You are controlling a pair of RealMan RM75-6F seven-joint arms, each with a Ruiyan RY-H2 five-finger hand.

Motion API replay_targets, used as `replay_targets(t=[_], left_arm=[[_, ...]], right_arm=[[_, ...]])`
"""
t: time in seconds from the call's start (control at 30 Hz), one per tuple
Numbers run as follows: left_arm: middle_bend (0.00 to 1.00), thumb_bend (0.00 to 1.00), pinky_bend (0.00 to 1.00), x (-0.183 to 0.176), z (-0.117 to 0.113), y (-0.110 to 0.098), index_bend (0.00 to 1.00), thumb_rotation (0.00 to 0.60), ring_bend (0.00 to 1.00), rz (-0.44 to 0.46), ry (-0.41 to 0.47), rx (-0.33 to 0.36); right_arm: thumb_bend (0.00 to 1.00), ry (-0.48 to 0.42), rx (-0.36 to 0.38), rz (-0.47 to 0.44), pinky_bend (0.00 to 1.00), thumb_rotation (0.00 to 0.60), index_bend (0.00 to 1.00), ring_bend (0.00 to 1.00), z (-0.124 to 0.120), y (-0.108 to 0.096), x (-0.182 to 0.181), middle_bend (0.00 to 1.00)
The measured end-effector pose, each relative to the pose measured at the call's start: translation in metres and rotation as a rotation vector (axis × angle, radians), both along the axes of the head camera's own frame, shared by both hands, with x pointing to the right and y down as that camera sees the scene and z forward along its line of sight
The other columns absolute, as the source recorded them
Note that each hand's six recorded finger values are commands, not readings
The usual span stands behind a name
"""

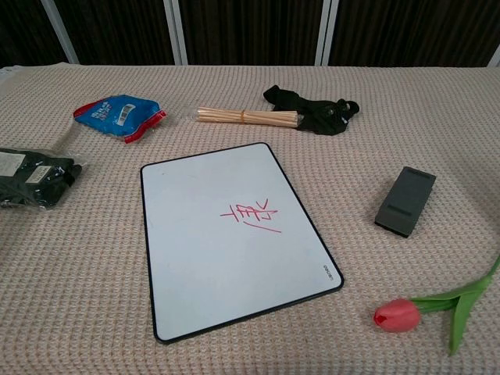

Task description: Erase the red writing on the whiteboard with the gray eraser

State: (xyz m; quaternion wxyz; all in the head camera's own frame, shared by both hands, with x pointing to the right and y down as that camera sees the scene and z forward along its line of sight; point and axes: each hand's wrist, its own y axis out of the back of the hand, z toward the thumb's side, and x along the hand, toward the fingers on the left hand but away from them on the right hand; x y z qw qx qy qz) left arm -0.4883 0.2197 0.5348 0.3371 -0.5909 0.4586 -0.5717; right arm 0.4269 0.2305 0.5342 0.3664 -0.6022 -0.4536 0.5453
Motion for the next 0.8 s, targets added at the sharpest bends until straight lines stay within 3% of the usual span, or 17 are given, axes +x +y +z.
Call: replay_targets(t=[0.8], left_arm=[[0.04, 0.39, 0.01, 0.0004, -0.0012, 0.0010, 0.19, 0.600, 0.00, 0.000, -0.001, 0.006]], right_arm=[[0.02, -0.009, -0.011, -0.018, 0.16, 0.600, 0.00, 0.06, 0.0025, -0.0008, 0.0004, 0.01]])
